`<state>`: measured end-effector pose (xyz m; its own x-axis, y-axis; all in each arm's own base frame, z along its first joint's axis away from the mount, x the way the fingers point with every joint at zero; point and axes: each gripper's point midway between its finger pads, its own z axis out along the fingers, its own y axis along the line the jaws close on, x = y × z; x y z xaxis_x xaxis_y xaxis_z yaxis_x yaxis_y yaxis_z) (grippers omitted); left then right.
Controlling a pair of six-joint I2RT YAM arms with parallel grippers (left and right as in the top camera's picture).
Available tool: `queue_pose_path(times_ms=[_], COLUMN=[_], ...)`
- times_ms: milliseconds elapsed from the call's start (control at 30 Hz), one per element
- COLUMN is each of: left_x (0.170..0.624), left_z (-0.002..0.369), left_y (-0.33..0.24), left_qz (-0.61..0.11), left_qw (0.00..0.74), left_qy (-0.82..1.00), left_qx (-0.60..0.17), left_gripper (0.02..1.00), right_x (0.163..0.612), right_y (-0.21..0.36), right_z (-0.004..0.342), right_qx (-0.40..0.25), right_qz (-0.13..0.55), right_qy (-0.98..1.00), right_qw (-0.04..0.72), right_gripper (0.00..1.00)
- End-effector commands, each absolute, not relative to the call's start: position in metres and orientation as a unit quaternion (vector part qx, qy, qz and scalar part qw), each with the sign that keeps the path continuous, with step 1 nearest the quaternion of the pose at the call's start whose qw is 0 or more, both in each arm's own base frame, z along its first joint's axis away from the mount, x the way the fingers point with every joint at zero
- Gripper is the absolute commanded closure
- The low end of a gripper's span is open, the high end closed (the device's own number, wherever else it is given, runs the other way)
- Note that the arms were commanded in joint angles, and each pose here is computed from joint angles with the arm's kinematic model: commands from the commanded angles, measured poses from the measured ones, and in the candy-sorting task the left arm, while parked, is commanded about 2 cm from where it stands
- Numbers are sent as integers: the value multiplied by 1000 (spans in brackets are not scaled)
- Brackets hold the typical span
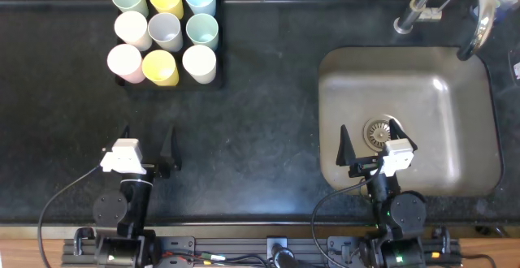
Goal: Store Cups
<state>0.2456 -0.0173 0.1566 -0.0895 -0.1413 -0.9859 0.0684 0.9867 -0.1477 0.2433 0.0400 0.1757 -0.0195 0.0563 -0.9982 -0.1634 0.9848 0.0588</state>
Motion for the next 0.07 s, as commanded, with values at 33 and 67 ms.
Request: queue_pose_path(times_ms=[33,67], left_x=[245,245], left_z=[157,157], left_y=[-22,-22], left_qz=[-82,-82], left_qw=[675,675], left_qy=[733,733], left_qx=[-13,-13], left_gripper=[18,18], right_x=[243,243], right_y=[41,41], right_z=[172,172], right_qx=[-39,-39], right_qz=[77,78], right_qy=[710,710], right_qw=[699,699], right_gripper=[5,3])
